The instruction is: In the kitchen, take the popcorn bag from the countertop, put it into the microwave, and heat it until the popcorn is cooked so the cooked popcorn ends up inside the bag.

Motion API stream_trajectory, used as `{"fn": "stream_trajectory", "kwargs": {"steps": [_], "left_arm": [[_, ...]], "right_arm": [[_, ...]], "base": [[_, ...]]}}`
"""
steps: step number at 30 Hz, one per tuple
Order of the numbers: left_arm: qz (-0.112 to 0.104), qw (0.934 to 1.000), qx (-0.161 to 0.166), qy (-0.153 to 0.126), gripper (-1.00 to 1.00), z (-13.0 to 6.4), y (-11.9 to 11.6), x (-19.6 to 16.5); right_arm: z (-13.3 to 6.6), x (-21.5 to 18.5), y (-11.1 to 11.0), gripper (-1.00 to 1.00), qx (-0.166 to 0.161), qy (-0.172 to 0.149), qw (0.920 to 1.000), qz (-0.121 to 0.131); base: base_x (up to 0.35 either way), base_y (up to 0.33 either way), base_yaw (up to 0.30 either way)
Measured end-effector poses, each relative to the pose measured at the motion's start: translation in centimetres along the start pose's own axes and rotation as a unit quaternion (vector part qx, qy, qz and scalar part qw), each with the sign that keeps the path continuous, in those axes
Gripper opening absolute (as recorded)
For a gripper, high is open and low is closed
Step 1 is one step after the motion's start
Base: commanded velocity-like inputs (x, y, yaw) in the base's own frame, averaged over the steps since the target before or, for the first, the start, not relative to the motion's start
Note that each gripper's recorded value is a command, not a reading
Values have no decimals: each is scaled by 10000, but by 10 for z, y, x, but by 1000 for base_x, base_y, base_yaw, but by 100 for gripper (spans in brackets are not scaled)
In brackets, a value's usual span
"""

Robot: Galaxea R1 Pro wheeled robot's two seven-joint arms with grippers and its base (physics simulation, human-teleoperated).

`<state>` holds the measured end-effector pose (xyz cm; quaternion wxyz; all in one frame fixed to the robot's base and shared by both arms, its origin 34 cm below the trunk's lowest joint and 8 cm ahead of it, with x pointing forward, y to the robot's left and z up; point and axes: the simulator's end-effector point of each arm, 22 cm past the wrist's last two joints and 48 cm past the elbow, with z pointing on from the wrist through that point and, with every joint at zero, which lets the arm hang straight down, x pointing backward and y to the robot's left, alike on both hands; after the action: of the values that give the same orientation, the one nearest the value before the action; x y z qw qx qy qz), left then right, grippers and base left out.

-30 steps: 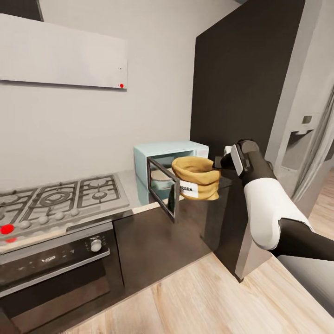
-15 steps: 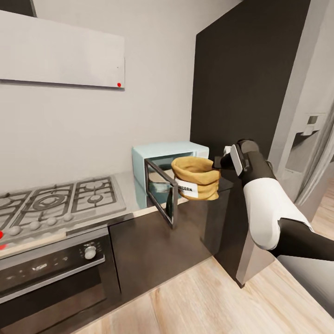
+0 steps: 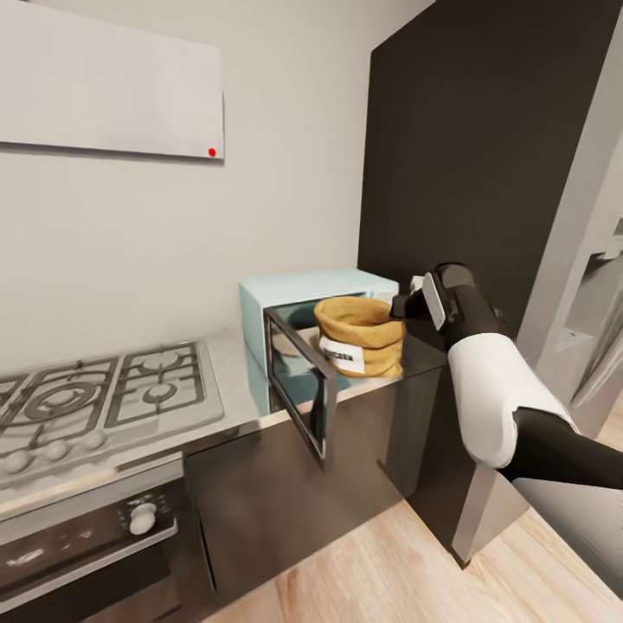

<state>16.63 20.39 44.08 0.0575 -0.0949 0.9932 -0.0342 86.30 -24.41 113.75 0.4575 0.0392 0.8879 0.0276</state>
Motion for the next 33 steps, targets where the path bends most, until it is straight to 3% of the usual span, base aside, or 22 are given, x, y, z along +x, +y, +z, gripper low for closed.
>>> {"fn": "stream_trajectory", "kwargs": {"steps": [8,17,28,33], "left_arm": [[0,10000,3,4,100,0,-1,0],[5,10000,6,4,100,0,-1,0],[15,10000,5,1,100,0,-1,0],[15,10000,2,0,100,0,0,0]], "right_arm": [[8,15,14,-100,-99,122,9999,-30],[14,27,15,-100,-117,217,9997,-24],[13,27,17,-100,-154,216,9996,-26],[12,29,35,-100,-266,228,9994,-70]], "base": [[66,0,0],[15,0,0],[217,0,0],[261,0,0]]}}
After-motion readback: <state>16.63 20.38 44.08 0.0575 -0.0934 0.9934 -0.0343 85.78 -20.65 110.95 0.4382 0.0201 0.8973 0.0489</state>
